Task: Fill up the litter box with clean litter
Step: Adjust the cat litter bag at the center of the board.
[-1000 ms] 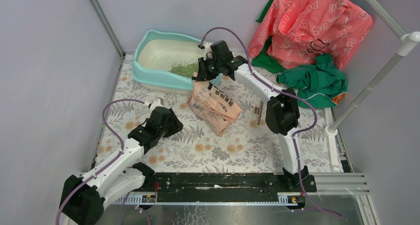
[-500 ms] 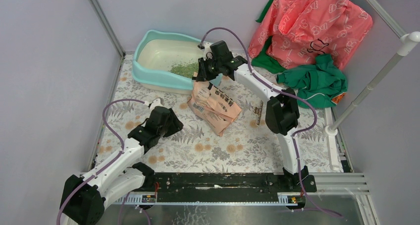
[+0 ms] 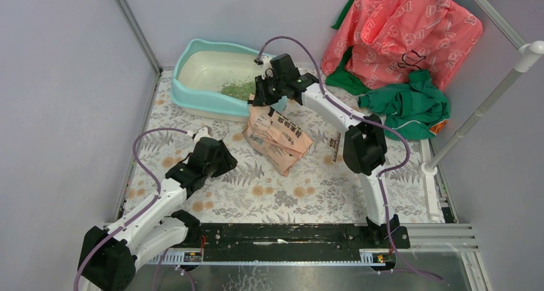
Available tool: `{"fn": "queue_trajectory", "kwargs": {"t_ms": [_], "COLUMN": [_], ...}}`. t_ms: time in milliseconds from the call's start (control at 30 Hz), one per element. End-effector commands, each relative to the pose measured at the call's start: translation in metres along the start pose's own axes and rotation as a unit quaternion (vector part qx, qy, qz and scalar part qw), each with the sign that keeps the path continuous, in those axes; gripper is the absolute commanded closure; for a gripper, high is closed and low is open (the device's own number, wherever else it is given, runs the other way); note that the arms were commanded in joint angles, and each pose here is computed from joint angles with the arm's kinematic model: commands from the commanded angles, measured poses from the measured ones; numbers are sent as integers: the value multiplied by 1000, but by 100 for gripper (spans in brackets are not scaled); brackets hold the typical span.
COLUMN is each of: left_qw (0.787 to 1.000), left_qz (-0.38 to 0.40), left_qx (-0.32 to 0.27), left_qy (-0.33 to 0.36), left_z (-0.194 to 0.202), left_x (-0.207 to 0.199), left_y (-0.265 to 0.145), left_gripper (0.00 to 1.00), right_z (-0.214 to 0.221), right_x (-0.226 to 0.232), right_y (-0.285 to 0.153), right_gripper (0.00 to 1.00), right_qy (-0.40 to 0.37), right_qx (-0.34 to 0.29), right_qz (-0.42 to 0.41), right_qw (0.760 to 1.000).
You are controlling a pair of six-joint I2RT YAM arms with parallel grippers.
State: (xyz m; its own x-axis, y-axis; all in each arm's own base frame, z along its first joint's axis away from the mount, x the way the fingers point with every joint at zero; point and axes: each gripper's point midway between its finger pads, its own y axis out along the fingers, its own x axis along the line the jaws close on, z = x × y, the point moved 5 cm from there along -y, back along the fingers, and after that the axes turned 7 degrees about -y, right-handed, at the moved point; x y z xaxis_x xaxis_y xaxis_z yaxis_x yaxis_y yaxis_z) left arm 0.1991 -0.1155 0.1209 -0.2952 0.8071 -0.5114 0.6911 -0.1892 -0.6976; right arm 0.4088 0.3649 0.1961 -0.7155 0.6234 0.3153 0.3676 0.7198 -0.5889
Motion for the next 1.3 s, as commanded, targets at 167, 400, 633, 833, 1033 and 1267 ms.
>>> {"fn": "queue_trajectory", "kwargs": {"t_ms": [167,400,633,833,1033,1267], "left_qw": [1000,1000,1000,1000,1000,1000], "left_qz": [17,17,18,19,19,19], "left_qx": [-9,-10,-9,-9,-10,-15], "left_qy": [3,4,3,3,1,0], "left_z": [-4,-5,-4,-4,-4,-7], "left_x": [-4,-5,-4,-4,-3,-3], "left_y": [3,3,3,2,0,-4], "left_gripper": [43,43,43,43,43,43], "right_z": [9,11,12,13,9,1], "right_x": [4,4,4,4,7,13], "right_y": [8,8,7,4,0,-7], "right_gripper": [74,82,100,100,94,47], "right_qy": [-12,-14,-15,-17,-18,-13], "right_qx": [14,16,18,16,11,5], "right_qz": [9,10,11,16,8,-2], "right_qw": [1000,1000,1000,1000,1000,1000]}}
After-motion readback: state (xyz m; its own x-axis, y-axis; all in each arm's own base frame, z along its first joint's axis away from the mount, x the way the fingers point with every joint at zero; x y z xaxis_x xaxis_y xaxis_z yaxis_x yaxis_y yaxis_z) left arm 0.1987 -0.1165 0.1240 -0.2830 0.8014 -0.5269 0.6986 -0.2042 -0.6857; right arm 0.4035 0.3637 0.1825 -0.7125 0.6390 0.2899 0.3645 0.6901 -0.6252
